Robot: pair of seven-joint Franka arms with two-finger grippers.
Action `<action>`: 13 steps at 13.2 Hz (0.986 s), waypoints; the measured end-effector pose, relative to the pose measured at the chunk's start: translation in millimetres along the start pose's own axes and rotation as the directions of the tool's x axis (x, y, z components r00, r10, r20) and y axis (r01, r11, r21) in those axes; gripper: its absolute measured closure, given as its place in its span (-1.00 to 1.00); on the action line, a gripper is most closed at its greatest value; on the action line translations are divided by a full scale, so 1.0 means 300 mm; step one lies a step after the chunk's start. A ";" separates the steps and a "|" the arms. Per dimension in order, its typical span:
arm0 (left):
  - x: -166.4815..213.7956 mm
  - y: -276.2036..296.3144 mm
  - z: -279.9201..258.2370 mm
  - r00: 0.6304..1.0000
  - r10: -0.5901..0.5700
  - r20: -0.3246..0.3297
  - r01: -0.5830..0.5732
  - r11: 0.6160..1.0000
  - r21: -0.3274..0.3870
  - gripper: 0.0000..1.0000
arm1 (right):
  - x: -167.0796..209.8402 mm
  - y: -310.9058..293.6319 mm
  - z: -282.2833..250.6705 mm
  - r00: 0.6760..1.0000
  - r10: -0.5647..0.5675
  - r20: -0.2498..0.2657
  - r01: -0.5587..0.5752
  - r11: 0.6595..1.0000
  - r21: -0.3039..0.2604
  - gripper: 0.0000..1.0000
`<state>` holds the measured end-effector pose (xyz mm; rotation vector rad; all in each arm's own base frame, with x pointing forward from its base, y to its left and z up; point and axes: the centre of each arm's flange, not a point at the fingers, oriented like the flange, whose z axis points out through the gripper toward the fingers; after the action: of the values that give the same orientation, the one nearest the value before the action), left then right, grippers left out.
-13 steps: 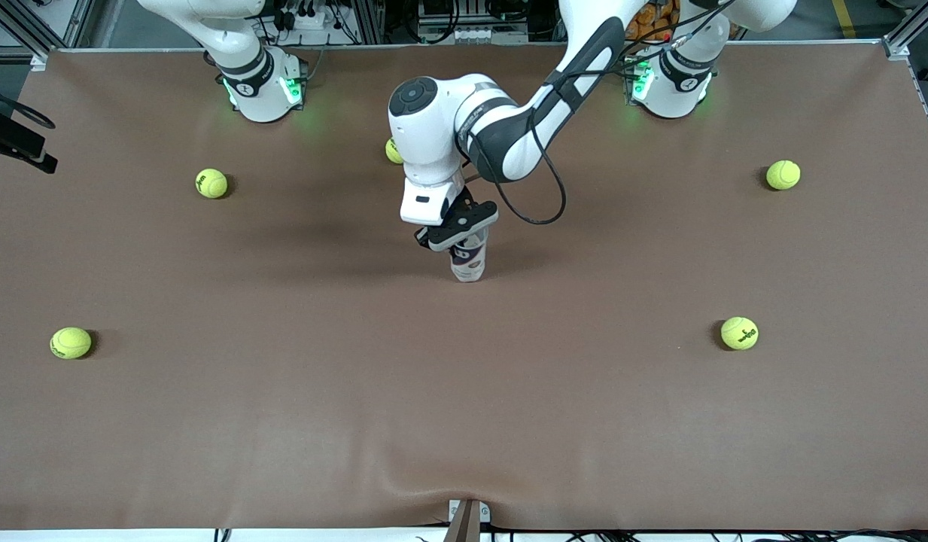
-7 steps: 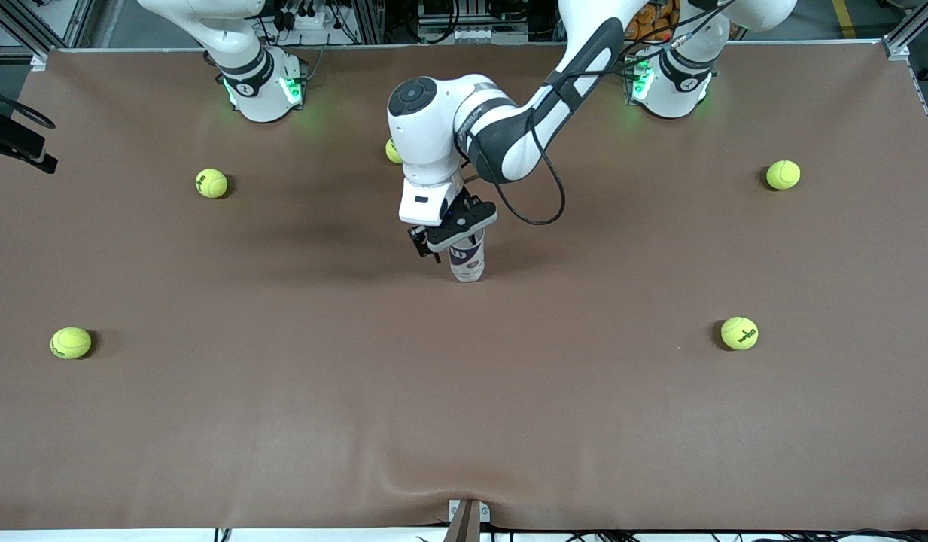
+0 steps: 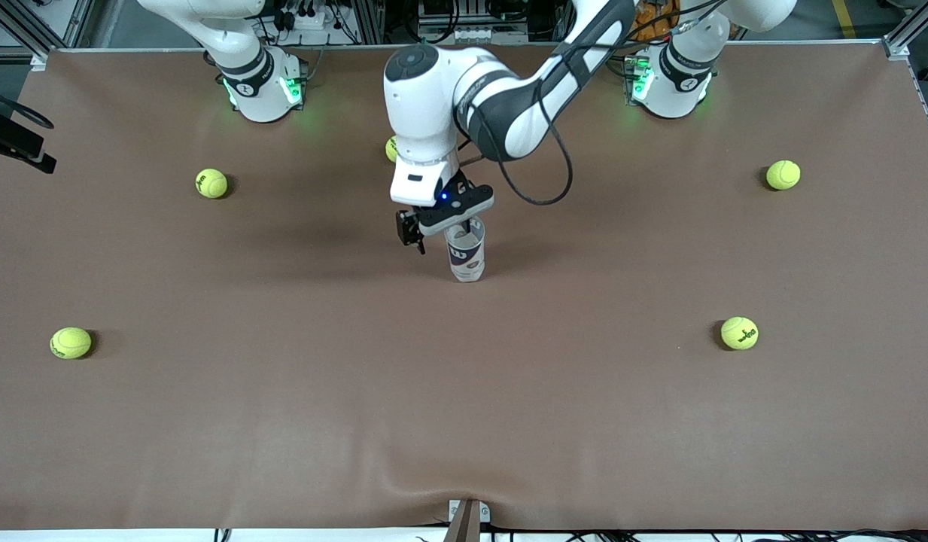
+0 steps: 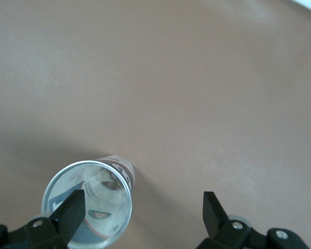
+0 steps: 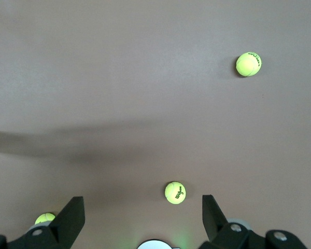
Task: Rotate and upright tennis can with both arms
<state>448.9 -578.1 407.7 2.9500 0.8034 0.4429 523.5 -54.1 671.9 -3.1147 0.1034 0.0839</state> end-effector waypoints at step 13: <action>0.795 -0.272 -0.048 0.998 0.053 0.026 -0.054 0.998 0.039 -1.00 | 0.000 0.000 -0.001 1.000 0.000 0.000 0.000 1.000 0.000 -1.00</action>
<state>601.2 -387.7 473.3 3.0134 0.7410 0.3975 523.5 -54.2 672.1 -3.1147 0.1037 0.0834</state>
